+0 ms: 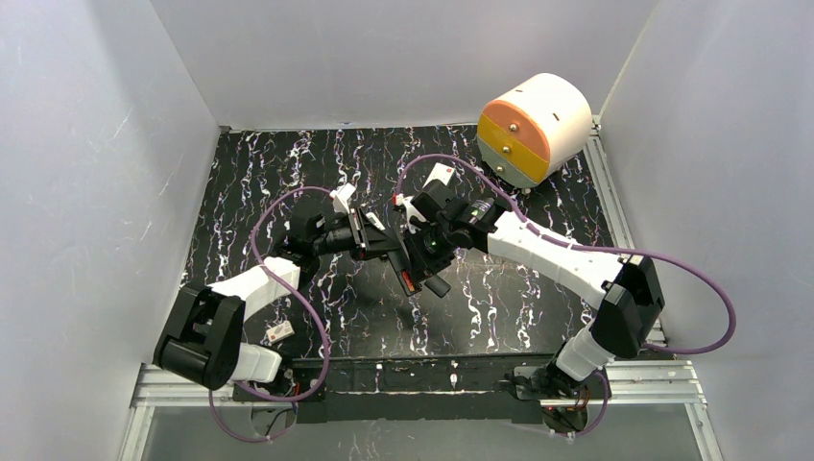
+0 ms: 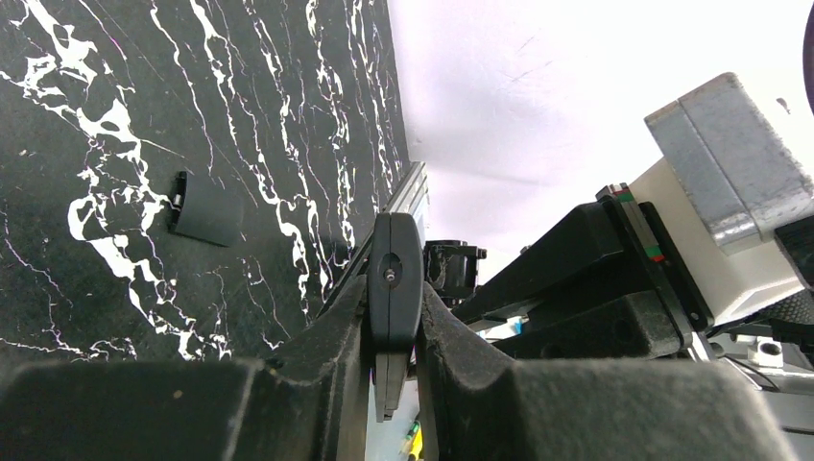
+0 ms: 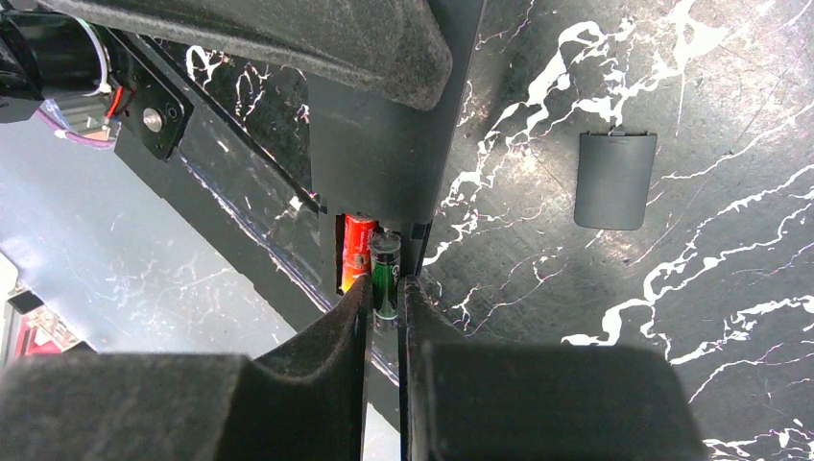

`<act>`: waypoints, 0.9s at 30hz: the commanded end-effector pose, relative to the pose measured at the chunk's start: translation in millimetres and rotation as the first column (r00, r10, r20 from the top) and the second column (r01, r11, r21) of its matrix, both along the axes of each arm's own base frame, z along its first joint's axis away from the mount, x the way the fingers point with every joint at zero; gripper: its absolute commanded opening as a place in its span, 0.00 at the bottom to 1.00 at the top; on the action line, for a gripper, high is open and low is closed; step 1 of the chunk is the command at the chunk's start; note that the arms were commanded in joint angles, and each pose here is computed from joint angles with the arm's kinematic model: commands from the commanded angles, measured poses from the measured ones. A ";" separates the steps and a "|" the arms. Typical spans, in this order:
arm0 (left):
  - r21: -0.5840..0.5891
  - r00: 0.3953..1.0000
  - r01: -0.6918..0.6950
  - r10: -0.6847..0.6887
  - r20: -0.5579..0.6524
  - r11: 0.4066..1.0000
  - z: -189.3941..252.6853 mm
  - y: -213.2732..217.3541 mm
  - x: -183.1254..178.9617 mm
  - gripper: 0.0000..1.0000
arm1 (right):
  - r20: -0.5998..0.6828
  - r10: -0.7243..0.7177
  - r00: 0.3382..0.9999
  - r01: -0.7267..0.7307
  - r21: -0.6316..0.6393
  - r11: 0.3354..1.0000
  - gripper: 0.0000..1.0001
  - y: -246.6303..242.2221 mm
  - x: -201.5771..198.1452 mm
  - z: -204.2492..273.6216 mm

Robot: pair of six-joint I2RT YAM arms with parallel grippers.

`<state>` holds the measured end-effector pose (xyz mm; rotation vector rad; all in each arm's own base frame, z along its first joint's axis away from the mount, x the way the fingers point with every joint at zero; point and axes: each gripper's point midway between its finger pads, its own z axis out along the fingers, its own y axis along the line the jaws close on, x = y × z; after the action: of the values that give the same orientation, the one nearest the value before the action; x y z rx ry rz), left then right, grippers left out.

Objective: Load the batteries into the remote control

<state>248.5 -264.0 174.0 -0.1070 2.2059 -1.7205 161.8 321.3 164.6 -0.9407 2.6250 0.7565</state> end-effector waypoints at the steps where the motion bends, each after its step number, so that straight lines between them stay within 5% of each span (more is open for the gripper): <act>1: -0.060 0.999 -0.003 0.007 0.052 0.998 27.7 -4.3 5.5 0.00 | 0.000 0.003 1.000 -0.003 0.018 1.000 0.19 8.2 1.3 5.4; 27: -0.118 0.998 -0.065 0.063 -0.021 0.991 24.7 -2.4 6.6 0.00 | 0.053 -0.080 0.995 0.081 -0.033 0.996 0.28 11.7 12.8 -0.1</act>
<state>262.0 -261.5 176.4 -0.2566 2.1376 -1.7225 163.8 321.6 160.8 -0.8822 2.6524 0.6717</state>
